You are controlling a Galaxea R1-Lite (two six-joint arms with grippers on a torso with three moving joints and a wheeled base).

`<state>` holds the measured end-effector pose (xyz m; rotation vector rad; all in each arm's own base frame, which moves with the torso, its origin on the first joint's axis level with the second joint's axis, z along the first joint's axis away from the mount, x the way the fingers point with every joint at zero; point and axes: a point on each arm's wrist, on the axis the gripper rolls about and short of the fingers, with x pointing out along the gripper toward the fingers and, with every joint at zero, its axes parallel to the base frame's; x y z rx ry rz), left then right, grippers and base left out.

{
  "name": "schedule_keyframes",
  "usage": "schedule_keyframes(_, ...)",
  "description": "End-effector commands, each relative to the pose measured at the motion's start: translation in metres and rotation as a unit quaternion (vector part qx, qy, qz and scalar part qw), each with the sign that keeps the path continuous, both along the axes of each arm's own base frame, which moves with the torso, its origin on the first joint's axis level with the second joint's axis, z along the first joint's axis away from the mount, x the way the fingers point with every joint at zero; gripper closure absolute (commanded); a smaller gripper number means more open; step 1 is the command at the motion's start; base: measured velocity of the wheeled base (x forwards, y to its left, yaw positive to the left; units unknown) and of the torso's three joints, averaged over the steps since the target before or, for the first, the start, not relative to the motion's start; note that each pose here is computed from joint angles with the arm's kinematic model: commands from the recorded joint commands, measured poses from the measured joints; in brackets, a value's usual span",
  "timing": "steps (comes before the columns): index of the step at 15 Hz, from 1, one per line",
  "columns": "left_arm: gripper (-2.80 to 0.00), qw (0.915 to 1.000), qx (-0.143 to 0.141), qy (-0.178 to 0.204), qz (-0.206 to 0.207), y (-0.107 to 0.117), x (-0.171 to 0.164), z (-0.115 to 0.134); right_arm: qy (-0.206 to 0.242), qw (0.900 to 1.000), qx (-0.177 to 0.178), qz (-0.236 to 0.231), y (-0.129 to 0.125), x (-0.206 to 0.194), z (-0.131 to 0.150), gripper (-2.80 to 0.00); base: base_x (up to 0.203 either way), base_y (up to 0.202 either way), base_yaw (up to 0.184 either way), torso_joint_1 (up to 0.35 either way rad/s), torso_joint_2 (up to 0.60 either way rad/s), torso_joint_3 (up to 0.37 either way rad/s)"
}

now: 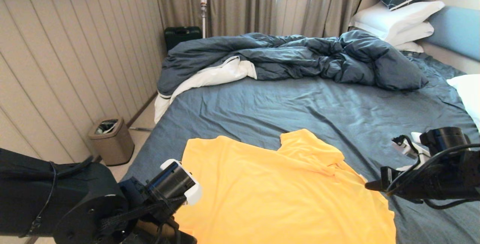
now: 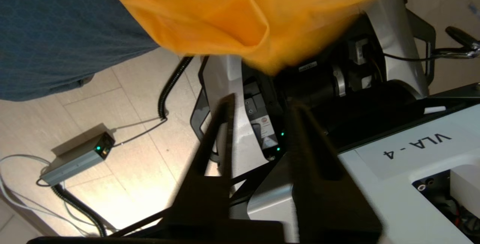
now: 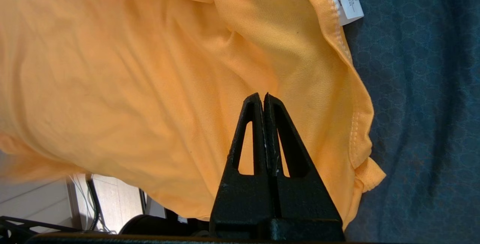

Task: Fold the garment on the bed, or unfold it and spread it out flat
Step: Unford the yellow T-shirt

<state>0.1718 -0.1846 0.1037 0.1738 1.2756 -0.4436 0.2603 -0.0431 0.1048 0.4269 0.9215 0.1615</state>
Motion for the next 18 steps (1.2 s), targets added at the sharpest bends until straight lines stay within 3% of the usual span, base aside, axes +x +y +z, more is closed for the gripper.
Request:
schedule_keyframes(1, -2.80, 0.9999, -0.010, -0.008, 0.002, 0.001, -0.001, 0.006, 0.000, 1.000, 0.001, 0.000, 0.000, 0.000, 0.000, 0.00, 0.000, 0.000, 0.000, 0.000, 0.00, 0.000)
schedule_keyframes(6, -2.80, 0.9978, -0.047, -0.047, 0.004, 0.016, -0.013, 0.035, 0.000, 1.000, 0.001, 0.000, 0.000, 0.000, 0.000, 0.00, 0.000, 0.000, 0.000, 0.000, 0.00, 0.000)
schedule_keyframes(10, -2.80, 0.9882, -0.072, -0.128, 0.041, 0.042, -0.025, 0.069, -0.009, 1.000, 0.001, 0.001, 0.001, -0.003, 0.005, 0.00, 0.000, 0.000, 0.000, 0.000, 0.00, 0.000)
schedule_keyframes(11, -2.59, 0.9845, -0.072, -0.146, 0.064, 0.053, -0.025, 0.076, -0.011, 1.000, 0.000, 0.001, 0.001, -0.005, 0.006, 0.00, 0.000, 0.000, 0.000, 0.000, 0.00, 0.000)
schedule_keyframes(12, 0.00, 0.9812, -0.069, -0.157, 0.088, 0.065, -0.024, 0.082, -0.011, 1.000, 0.000, 0.002, 0.002, -0.006, 0.006, 0.00, 0.000, 0.000, 0.000, 0.000, 0.00, 0.000)
schedule_keyframes(16, 0.00, 0.9703, -0.054, -0.174, 0.159, 0.091, -0.009, 0.086, -0.029, 1.000, 0.000, -0.001, 0.001, -0.004, 0.016, 0.00, 0.000, 0.000, 0.000, 0.000, 0.00, 0.000)
schedule_keyframes(18, 0.00, 0.9576, -0.054, -0.210, 0.190, 0.104, 0.007, 0.094, -0.062, 0.998, -0.001, -0.011, -0.001, -0.001, 0.034, 0.00, 0.000, 0.000, 0.000, 0.000, 0.00, 0.000)
